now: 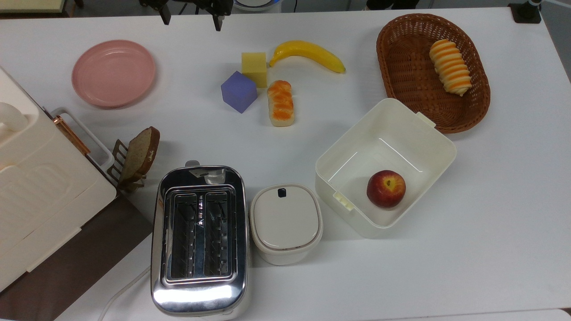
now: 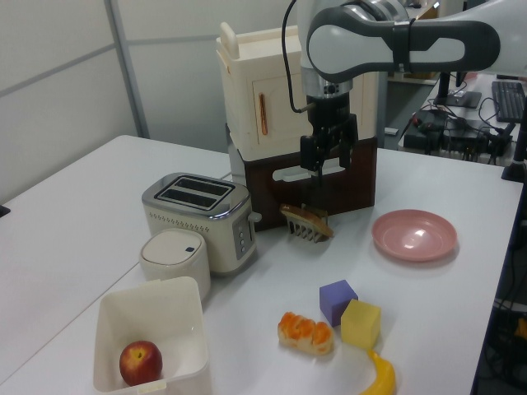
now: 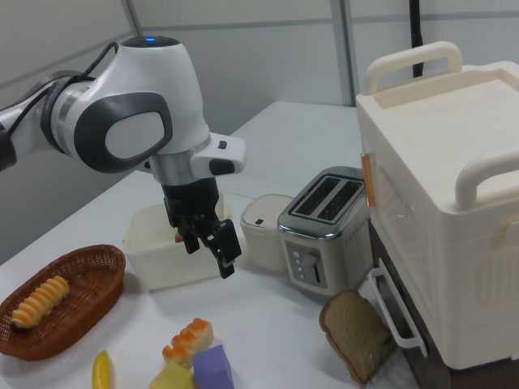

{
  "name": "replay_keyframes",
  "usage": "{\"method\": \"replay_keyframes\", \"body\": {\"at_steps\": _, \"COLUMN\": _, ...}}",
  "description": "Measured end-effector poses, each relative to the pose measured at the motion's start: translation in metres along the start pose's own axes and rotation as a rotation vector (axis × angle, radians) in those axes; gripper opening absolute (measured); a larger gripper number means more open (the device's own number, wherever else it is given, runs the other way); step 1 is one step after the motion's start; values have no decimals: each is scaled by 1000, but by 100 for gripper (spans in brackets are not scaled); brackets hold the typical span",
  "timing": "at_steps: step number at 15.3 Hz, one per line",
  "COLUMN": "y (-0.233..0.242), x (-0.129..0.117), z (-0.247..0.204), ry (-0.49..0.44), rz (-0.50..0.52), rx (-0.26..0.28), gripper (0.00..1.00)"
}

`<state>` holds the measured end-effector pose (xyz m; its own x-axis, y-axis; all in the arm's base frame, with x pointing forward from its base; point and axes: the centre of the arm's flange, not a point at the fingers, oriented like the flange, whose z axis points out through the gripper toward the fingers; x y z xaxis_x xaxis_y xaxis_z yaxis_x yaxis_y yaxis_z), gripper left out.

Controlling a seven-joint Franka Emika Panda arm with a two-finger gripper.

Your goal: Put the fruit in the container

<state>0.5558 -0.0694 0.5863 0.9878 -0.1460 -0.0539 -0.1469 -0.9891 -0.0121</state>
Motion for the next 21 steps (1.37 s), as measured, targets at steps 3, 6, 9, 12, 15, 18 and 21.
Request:
{"method": "replay_keyframes", "body": {"at_steps": 3, "y": 0, "x": 1, "z": 1, "ry": -2, "rz": 0, "rx": 0, "gripper": 100}}
{"method": "replay_keyframes", "body": {"at_steps": 6, "y": 0, "x": 2, "z": 4, "ry": -7, "rz": 1, "rx": -1, "gripper": 100}}
{"method": "replay_keyframes", "body": {"at_steps": 9, "y": 0, "x": 3, "z": 5, "ry": -8, "rz": 1, "rx": -1, "gripper": 100}}
{"method": "replay_keyframes", "body": {"at_steps": 12, "y": 0, "x": 3, "z": 5, "ry": -8, "rz": 1, "rx": -1, "gripper": 100}}
{"method": "replay_keyframes", "body": {"at_steps": 15, "y": 0, "x": 3, "z": 5, "ry": -8, "rz": 1, "rx": -1, "gripper": 100}}
{"method": "replay_keyframes", "body": {"at_steps": 18, "y": 0, "x": 3, "z": 6, "ry": -10, "rz": 1, "rx": -1, "gripper": 100}}
{"method": "replay_keyframes", "body": {"at_steps": 21, "y": -1, "x": 4, "z": 8, "ry": -14, "rz": 0, "rx": -2, "gripper": 100}}
